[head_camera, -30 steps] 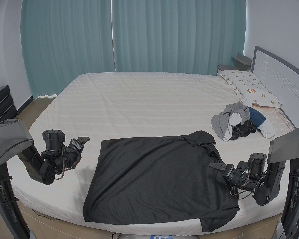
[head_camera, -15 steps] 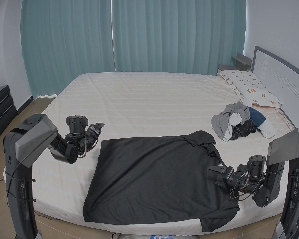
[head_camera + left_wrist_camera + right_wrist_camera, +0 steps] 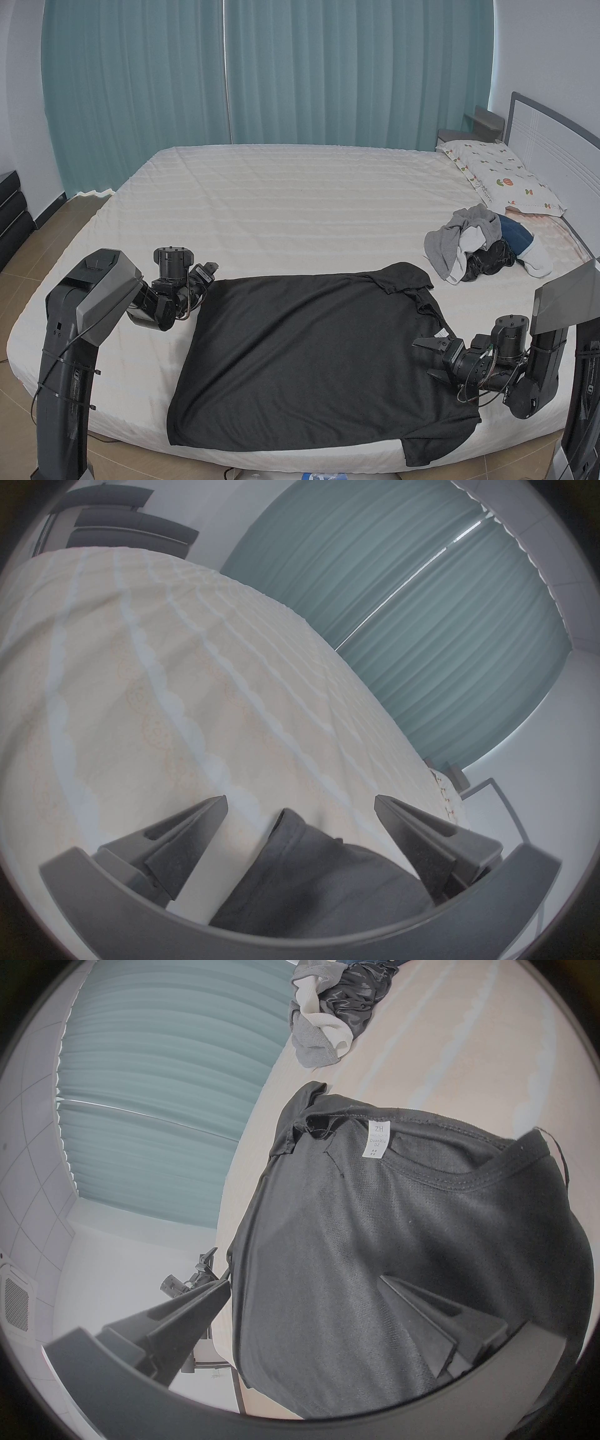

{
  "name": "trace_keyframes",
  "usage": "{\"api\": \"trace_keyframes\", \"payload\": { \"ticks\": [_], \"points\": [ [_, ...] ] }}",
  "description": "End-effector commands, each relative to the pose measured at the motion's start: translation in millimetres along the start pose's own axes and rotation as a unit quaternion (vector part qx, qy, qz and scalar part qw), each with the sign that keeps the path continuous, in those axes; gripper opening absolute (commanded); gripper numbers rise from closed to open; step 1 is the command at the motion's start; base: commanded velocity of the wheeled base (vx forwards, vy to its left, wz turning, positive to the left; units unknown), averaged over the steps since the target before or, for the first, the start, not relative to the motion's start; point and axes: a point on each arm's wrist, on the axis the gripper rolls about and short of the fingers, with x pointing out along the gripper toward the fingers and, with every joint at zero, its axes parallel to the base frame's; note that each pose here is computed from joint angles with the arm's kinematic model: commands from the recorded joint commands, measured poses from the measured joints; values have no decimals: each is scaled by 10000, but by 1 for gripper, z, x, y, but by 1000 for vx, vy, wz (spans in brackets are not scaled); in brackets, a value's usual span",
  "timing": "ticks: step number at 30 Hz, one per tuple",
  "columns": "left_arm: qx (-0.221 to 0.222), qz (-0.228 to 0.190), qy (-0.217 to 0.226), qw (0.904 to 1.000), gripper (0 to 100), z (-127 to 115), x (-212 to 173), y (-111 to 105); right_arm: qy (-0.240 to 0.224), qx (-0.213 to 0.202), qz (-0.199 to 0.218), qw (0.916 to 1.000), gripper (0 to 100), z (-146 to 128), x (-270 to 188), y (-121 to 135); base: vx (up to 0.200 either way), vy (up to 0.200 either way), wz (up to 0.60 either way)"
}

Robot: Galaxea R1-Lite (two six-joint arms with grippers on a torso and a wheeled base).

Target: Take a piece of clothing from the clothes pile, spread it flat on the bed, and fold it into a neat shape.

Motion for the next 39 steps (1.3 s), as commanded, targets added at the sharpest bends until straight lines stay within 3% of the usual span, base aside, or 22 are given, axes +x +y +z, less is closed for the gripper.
{"api": "trace_keyframes", "payload": {
  "ticks": [1, 9, 14, 20, 21, 39],
  "points": [
    [-63, -14, 2, 10000, 100, 0, 4, 2, -15, -21, 39, 10000, 100, 0, 1, 0, 0, 0, 0],
    [-143, -6, 28, 9999, 100, 2, -3, -1, -6, -27, 51, 10000, 100, 0, 1, 1, 0, 0, 0],
    [-40, -86, 219, 9997, 100, -15, -4, -7, -7, -33, 67, 10000, 100, 1, 2, 1, 0, 0, 0],
    [58, -62, 186, 9998, 100, -17, -4, -8, 0, -36, 70, 10000, 100, 0, 2, 1, 0, 0, 0],
    [57, -68, 181, 9998, 0, -17, -4, -9, 0, -36, 70, 10000, 100, 0, 2, 1, 0, 0, 0],
    [-61, -233, -589, 9980, 0, 4, 1, -7, 22, -56, 30, 10000, 100, -1, 4, -1, 0, 0, 0]
  ]
}}
